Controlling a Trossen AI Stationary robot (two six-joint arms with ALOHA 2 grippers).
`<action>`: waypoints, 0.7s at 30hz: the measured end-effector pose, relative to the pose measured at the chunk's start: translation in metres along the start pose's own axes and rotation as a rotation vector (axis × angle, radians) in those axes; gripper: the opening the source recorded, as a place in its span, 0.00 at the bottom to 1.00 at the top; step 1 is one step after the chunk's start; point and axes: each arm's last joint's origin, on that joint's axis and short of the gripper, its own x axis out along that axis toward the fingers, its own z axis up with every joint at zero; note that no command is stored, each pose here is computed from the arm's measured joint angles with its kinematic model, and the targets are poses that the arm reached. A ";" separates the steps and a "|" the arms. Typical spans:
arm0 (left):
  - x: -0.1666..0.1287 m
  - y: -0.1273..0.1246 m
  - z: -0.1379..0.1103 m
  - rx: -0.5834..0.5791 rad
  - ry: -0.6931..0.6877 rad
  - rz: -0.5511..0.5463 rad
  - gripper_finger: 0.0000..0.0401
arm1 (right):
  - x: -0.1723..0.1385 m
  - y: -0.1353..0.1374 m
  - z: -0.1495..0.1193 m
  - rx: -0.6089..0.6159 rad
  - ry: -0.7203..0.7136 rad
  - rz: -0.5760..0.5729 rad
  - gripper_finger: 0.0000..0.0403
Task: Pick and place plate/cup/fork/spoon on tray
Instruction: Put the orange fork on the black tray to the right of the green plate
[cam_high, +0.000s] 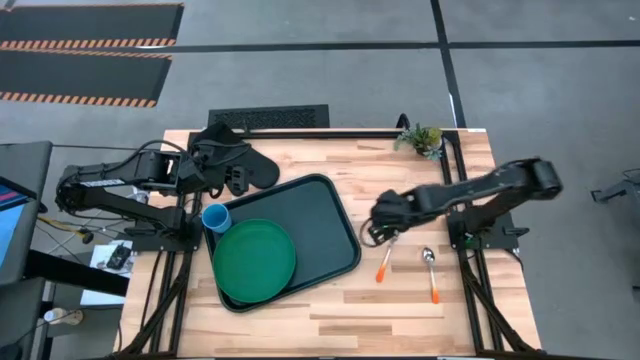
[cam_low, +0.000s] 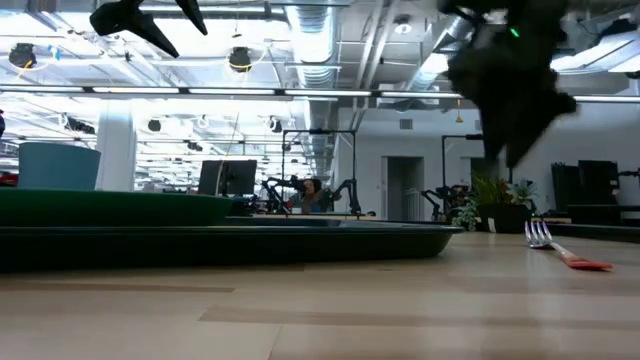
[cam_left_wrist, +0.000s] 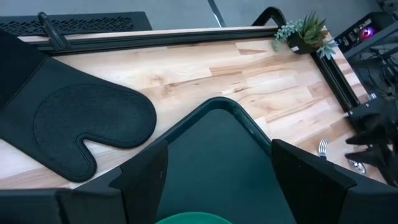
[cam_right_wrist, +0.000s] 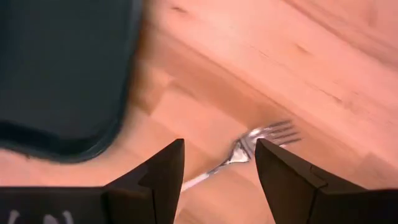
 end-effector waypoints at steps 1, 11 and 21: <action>0.000 0.000 0.000 0.000 0.000 0.000 0.67 | 0.003 -0.009 -0.004 0.033 -0.017 0.023 0.55; 0.000 0.000 0.000 -0.007 -0.005 0.003 0.67 | 0.013 -0.070 -0.028 0.110 -0.148 0.092 0.59; 0.000 0.000 0.000 -0.006 -0.010 0.006 0.67 | 0.039 -0.075 -0.035 0.070 -0.151 0.150 0.60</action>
